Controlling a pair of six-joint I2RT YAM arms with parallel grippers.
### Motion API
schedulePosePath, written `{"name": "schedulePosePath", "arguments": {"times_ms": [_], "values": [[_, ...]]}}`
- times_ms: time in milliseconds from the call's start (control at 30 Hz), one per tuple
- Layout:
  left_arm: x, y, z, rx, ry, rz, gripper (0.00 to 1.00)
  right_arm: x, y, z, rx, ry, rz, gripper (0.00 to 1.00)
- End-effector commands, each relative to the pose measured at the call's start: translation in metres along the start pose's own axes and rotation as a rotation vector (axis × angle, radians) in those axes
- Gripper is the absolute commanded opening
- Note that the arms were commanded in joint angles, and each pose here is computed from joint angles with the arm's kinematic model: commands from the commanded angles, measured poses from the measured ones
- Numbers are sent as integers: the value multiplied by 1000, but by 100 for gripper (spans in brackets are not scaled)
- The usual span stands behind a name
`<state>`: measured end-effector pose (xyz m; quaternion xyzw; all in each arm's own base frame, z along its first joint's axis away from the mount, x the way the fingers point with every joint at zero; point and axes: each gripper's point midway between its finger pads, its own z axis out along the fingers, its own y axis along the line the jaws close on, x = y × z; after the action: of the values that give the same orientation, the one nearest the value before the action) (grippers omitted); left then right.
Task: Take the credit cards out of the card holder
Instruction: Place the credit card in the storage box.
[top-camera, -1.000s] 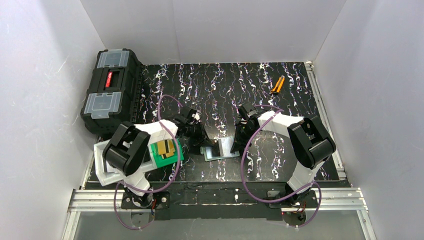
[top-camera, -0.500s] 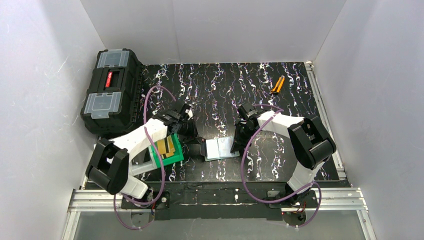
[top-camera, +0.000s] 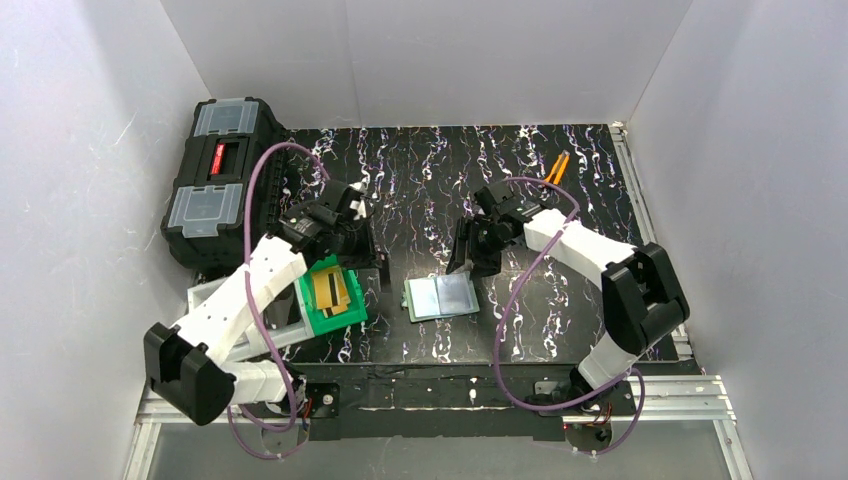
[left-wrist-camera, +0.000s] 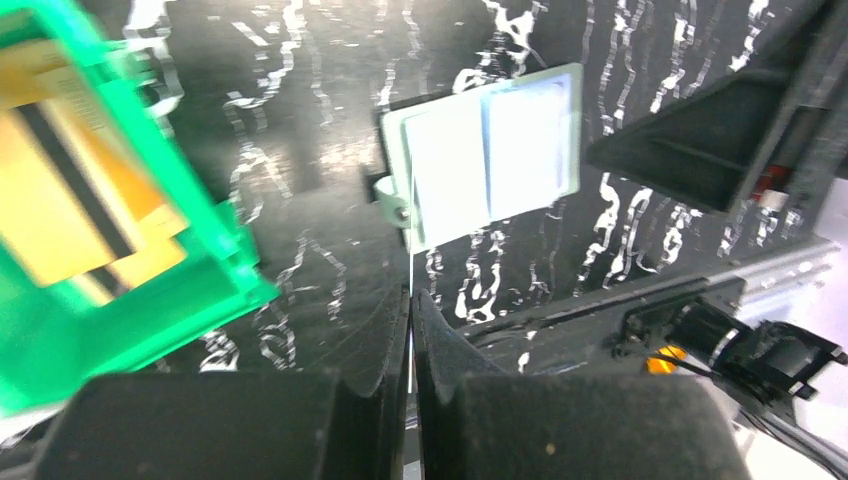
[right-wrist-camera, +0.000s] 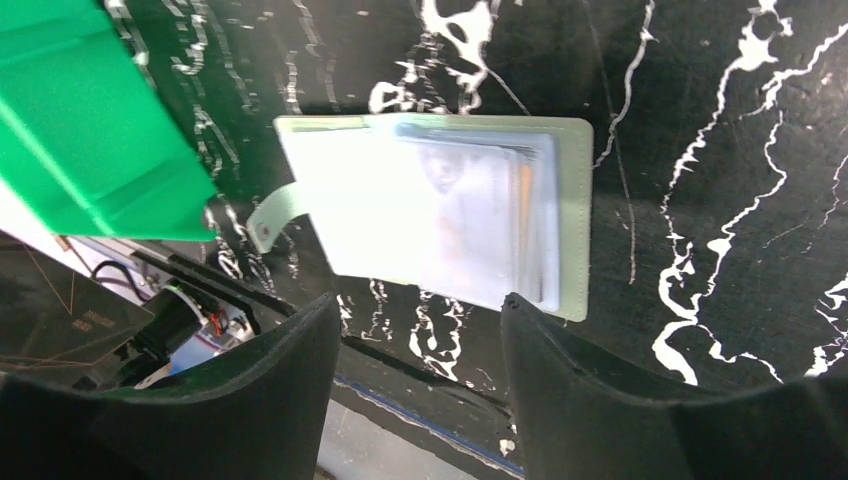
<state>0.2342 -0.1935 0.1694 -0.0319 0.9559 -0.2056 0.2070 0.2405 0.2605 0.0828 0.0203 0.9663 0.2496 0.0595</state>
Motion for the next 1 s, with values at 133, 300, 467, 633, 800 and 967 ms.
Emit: {"name": "schedulePosePath", "arguments": {"times_ms": [133, 300, 467, 633, 800, 967], "values": [[-7, 86, -92, -459, -111, -6, 0, -10, 33, -37, -110, -63, -97, 68], [0, 133, -130, -711, -114, -41, 0, -7, 36, -38, -137, -49, -123, 69], [7, 165, -133, -851, -77, -81, 0, -2, 36, -37, -156, -34, -137, 69], [4, 189, -113, -930, -28, -101, 0, 2, 33, -37, -155, -27, -149, 69], [4, 212, -95, -1018, 35, -91, 0, 4, 31, -38, -155, -27, -156, 69], [4, 223, -73, -995, 77, -95, 0, 5, 31, -37, -161, -24, -154, 68]]}}
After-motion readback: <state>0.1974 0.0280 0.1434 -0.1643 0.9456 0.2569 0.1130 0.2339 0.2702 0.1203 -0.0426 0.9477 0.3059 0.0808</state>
